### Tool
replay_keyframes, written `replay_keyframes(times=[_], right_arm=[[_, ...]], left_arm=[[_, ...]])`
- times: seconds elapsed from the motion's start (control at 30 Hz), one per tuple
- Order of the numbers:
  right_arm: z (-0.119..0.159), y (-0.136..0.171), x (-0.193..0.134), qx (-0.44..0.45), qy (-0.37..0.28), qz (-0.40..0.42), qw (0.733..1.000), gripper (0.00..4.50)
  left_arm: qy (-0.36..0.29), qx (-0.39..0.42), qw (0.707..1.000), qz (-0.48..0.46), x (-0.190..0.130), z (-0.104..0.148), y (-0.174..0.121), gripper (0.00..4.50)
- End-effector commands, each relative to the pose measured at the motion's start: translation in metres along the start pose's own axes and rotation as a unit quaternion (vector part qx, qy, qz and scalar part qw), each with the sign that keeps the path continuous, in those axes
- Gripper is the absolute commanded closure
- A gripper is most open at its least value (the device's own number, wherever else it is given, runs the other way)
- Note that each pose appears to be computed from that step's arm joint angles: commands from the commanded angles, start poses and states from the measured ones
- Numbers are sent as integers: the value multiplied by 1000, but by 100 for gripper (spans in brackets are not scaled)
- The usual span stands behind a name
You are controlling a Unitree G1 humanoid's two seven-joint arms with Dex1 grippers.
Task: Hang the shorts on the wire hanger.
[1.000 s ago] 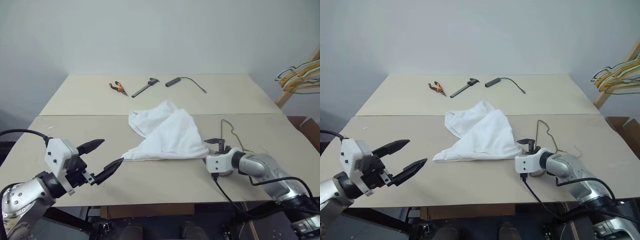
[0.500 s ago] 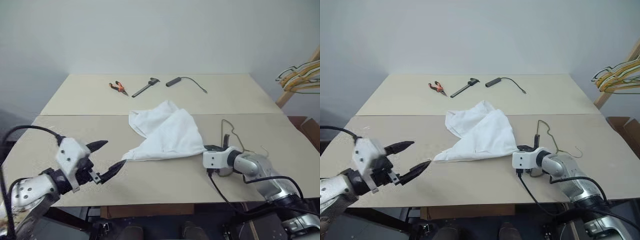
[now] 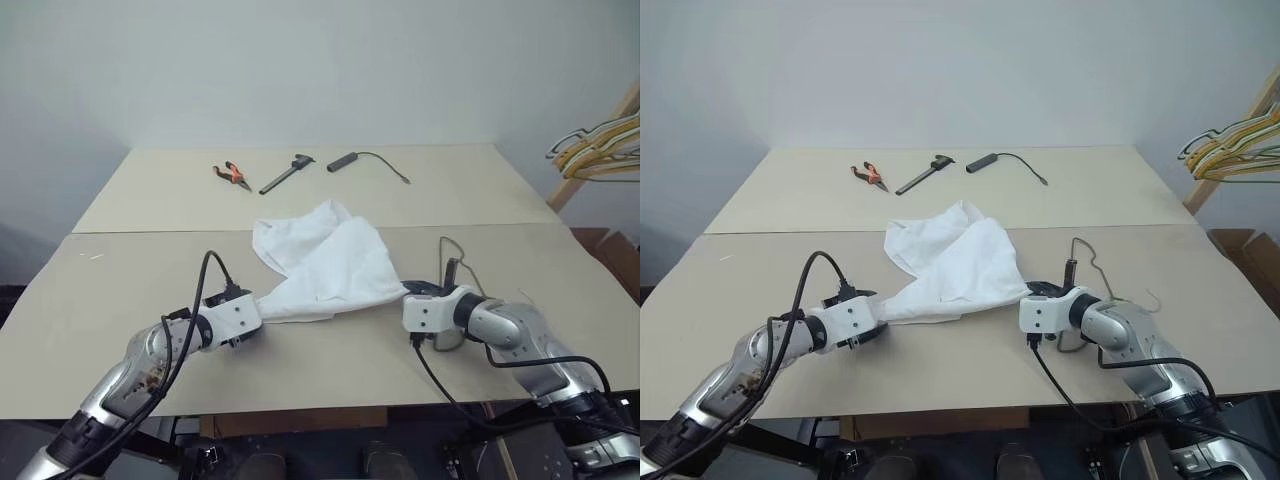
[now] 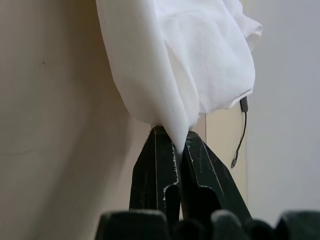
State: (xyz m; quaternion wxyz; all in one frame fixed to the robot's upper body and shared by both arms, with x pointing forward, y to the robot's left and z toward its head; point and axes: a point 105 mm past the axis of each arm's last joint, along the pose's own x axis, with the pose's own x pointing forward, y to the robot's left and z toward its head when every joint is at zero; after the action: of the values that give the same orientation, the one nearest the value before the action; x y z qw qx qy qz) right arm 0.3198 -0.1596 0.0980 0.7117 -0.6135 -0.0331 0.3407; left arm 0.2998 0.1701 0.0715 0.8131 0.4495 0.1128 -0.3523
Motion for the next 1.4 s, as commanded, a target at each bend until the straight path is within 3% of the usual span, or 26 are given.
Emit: replay_keyframes(times=[0.03,0.23,0.5,0.63,0.73,0.83,0.9,0.97,1.0,1.03,1.13,1.27,1.4], right_arm=[[0,-18,-9,-2,1,-30,1000,450],[2,-16,-13,1,-3,-27,1000,450],[17,-21,-29,-3,-68,42,997,450],[15,-95,0,14,-64,-58,996,450],[12,-183,25,14,-26,-190,981,450],[14,-265,27,-2,22,-349,937,450],[31,-316,2,1,4,-495,869,450],[44,-340,-24,8,-30,-587,809,450],[45,-342,-31,2,-39,-605,795,450],[43,-338,-30,-11,-45,-601,798,450],[28,-312,-14,-44,-44,-548,834,450],[6,-245,11,-98,-72,-412,903,450],[1,-161,27,-141,-134,-222,955,450]], left_arm=[[-15,13,1000,21,-5,6,17,257],[-29,10,999,28,-7,10,27,443],[-51,25,998,-5,-24,12,56,448],[-45,3,980,192,-5,26,156,448],[-34,-11,926,376,-16,55,255,448],[-39,0,839,543,-64,98,326,448],[-73,16,762,644,-113,133,354,448],[-112,39,702,703,-150,161,365,448],[-131,54,681,718,-162,171,366,448],[-148,77,668,725,-169,179,365,448],[-182,111,680,702,-162,181,357,448],[-256,120,782,555,-106,157,318,448],[-309,132,874,350,-58,117,229,448]])
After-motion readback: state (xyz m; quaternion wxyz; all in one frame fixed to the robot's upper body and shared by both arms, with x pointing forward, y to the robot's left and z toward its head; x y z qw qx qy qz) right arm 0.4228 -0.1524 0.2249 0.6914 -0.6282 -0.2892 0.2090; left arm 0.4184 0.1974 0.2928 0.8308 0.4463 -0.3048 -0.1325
